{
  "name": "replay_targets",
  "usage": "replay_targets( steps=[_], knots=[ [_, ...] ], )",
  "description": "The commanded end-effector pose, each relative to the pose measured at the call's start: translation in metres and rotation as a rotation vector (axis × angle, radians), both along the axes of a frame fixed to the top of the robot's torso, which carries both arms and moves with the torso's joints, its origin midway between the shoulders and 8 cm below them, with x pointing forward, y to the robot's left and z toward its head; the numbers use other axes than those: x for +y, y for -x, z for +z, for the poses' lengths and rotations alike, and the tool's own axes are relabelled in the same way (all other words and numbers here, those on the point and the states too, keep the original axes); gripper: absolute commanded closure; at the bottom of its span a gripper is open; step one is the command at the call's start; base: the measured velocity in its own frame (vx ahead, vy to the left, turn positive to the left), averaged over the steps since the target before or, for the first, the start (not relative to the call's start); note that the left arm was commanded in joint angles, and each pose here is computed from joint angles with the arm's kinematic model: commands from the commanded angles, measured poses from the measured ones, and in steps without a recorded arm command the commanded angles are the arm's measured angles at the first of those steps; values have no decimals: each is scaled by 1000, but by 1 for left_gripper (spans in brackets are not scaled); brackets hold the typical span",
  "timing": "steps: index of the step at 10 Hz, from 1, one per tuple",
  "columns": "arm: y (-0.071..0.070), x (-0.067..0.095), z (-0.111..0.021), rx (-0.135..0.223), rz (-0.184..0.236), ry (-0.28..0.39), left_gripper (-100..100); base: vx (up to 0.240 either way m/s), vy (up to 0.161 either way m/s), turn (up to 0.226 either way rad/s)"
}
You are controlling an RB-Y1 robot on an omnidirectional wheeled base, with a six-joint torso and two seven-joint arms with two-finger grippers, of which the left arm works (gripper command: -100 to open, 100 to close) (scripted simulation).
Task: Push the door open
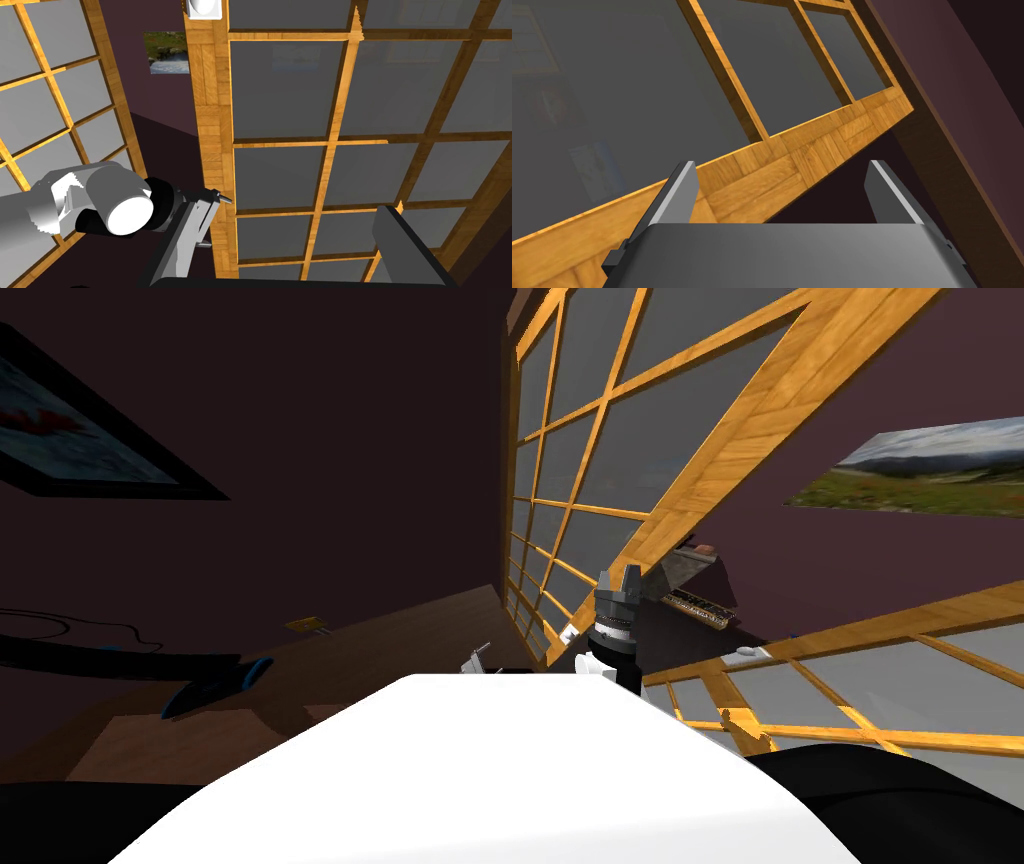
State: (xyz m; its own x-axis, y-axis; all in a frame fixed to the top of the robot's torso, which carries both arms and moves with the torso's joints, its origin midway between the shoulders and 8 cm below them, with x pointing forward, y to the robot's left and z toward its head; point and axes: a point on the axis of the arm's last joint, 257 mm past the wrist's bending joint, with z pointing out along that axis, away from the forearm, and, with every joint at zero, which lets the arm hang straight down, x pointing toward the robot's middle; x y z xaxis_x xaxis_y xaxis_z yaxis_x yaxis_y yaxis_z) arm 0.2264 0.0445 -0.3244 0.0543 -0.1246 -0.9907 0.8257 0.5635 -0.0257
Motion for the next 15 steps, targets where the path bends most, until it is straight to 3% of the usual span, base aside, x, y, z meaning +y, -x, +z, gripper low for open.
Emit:
replay_targets(
  steps=[1,4,10,12,15],
  knots=[
    [15,-7,-11,5,-36,-25,-100,67,-133,152],
    [44,-18,-32,14,-107,-65,-100,104,-165,167],
    [90,-31,-59,27,-219,-111,-100,89,-152,116],
    [99,-33,-63,29,-240,-118,-100,92,-132,80],
    [99,-33,-63,29,-240,-118,-100,12,-33,6]
  ],
)
